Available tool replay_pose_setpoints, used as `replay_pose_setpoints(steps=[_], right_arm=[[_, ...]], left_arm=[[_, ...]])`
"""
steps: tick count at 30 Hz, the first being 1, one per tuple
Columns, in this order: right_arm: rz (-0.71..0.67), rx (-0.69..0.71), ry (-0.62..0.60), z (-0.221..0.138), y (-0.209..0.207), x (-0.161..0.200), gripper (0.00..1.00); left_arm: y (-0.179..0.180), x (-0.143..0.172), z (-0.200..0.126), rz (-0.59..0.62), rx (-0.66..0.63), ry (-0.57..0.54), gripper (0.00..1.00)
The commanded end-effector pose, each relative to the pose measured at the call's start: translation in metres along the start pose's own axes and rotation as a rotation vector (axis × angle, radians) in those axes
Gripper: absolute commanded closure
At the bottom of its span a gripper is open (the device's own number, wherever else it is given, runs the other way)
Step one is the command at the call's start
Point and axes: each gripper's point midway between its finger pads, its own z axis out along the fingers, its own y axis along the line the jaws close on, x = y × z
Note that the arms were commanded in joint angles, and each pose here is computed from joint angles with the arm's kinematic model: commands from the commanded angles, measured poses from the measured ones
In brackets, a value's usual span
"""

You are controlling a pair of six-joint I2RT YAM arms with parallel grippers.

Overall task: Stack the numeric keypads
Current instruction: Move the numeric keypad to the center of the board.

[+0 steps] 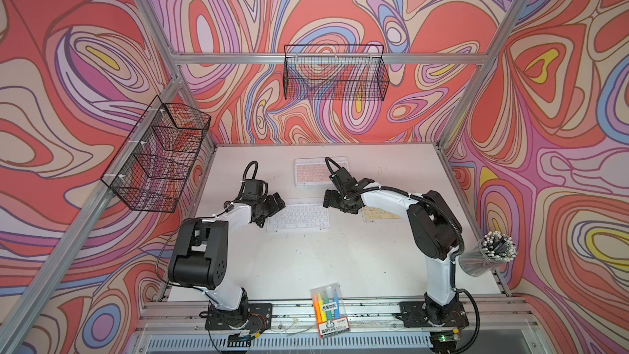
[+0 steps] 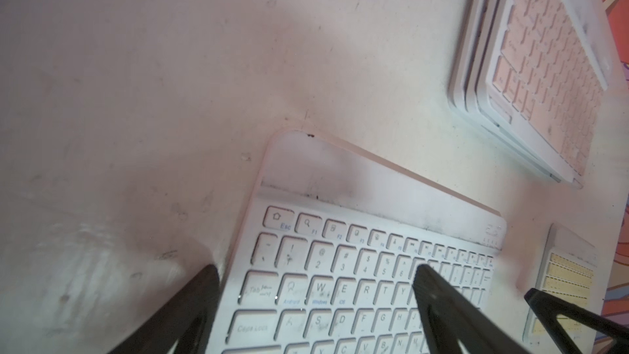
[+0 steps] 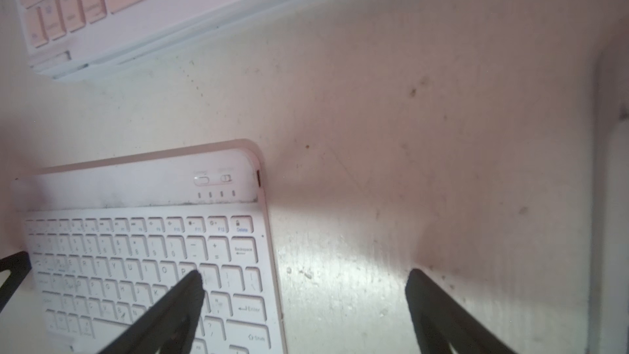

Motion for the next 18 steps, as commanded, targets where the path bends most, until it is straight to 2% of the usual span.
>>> replay_pose_setpoints(steps=[1,6,11,18], right_arm=[[0.013,0.098,-0.004,-0.002,-0.009,-0.001,0.04],[-0.043,0.124,0.01,-0.009,-0.001,-0.002,0.02],[-0.106,0.151,-0.031,-0.016,0.009,-0.002,0.02],[-0.13,0.131,-0.01,-0.006,0.025,0.005,0.01]], left_arm=[[0.02,0.014,-0.006,0.006,-0.106,0.058,0.07],[0.019,0.01,-0.027,0.018,-0.156,0.028,0.07],[0.013,0.013,-0.05,0.103,-0.25,-0.019,0.03],[-0.001,0.019,-0.064,0.146,-0.208,-0.04,0.0]])
